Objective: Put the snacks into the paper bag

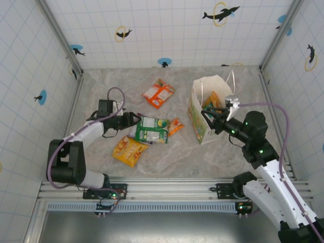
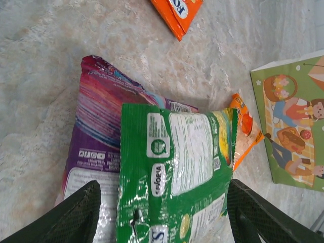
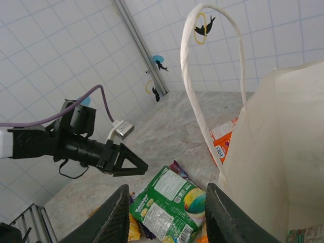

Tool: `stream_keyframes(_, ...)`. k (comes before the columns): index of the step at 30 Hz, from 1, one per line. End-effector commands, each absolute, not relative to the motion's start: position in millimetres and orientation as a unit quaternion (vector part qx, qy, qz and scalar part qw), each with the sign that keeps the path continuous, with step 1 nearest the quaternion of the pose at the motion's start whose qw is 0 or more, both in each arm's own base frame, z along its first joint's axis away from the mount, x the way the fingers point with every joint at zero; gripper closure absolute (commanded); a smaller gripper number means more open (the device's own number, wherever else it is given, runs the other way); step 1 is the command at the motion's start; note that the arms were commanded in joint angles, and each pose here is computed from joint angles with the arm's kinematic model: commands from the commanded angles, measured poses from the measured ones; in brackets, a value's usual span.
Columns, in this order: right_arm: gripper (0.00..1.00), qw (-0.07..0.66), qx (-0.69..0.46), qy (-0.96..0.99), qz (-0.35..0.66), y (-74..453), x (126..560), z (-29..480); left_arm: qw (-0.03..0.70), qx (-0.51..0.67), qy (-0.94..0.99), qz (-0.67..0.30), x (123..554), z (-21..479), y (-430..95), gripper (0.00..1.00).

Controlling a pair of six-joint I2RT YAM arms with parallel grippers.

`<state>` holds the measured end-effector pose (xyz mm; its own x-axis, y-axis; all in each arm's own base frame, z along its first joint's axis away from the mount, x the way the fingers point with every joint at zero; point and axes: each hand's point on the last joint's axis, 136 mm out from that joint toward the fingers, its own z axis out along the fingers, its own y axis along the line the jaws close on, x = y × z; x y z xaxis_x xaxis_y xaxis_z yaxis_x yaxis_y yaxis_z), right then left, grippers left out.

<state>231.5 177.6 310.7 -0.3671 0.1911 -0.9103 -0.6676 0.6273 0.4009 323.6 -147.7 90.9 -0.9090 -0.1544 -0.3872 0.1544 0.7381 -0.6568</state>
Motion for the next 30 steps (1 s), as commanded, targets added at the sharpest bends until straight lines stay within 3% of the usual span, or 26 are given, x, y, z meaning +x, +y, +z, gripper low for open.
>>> stream_keyframes(1,0.58,0.548,-0.169,0.719,0.393,175.1,227.9,313.4,0.224,0.033,0.895,-0.384,337.7,95.4,-157.1,0.34)
stream_keyframes(5,0.58,0.55,-0.17,0.72,0.388,173.7,226.4,316.0,0.214,0.035,0.894,-0.392,342.7,87.4,-161.6,0.41)
stream_keyframes(19,0.58,0.555,-0.17,0.725,0.371,169.1,226.0,318.6,0.175,0.067,0.891,-0.414,333.7,63.2,-189.2,0.44)
stream_keyframes(30,0.59,0.556,-0.171,0.725,0.37,169.5,227.7,317.7,0.158,0.083,0.882,-0.436,323.0,62.6,-209.0,0.66)
